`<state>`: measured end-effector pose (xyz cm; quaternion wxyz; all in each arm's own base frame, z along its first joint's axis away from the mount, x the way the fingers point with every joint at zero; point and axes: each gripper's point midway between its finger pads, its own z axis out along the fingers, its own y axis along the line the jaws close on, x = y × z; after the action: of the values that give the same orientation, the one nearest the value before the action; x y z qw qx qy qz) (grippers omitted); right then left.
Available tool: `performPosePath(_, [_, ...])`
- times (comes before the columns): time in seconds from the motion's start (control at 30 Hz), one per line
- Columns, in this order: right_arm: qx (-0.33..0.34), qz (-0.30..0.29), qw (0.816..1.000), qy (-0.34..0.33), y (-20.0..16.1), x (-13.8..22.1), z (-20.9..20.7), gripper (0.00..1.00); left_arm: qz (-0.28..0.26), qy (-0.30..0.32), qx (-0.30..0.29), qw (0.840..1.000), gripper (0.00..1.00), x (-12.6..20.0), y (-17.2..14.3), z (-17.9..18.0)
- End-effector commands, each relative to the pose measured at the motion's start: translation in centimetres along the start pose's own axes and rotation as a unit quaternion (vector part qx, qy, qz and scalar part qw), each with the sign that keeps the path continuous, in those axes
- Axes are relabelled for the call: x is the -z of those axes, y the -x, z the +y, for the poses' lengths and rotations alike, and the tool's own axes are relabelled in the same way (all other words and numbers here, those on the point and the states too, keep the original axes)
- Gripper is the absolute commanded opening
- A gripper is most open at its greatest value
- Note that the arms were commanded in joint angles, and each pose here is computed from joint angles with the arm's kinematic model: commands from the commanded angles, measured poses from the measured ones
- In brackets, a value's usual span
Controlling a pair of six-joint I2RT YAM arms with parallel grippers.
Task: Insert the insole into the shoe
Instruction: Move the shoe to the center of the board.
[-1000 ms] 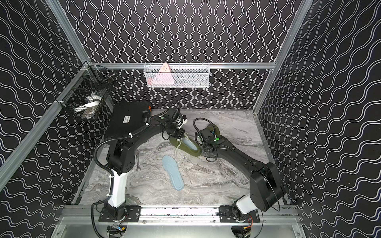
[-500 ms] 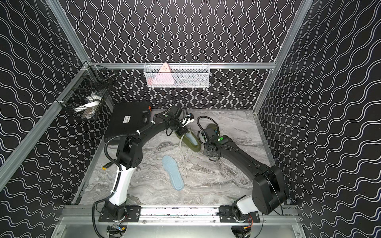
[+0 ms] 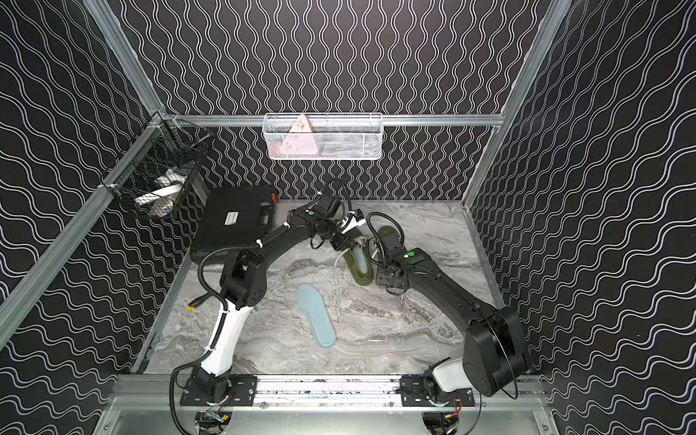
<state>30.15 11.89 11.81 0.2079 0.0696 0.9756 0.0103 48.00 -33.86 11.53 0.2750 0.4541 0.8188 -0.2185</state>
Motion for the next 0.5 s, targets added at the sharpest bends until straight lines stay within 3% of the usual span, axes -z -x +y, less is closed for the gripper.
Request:
performPosePath(0.0, [-0.001, -0.002, 1.000, 0.019, 0.1, -0.1, 0.7, 0.59, -0.036, 0.009, 0.010, 0.999, 0.47, 2.1, 2.1, -0.4])
performPosePath(0.23, [0.008, 0.017, 0.998, 0.057, -1.0, -0.8, 2.7, 0.63, -0.047, 0.087, 0.084, 0.991, 0.53, 6.8, 2.3, 1.4])
performPosePath(0.47, [0.075, 0.028, 0.988, 0.132, -3.9, -1.5, 10.0, 0.64, -0.074, 0.185, 0.252, 0.947, 0.54, 13.0, -3.1, 4.4])
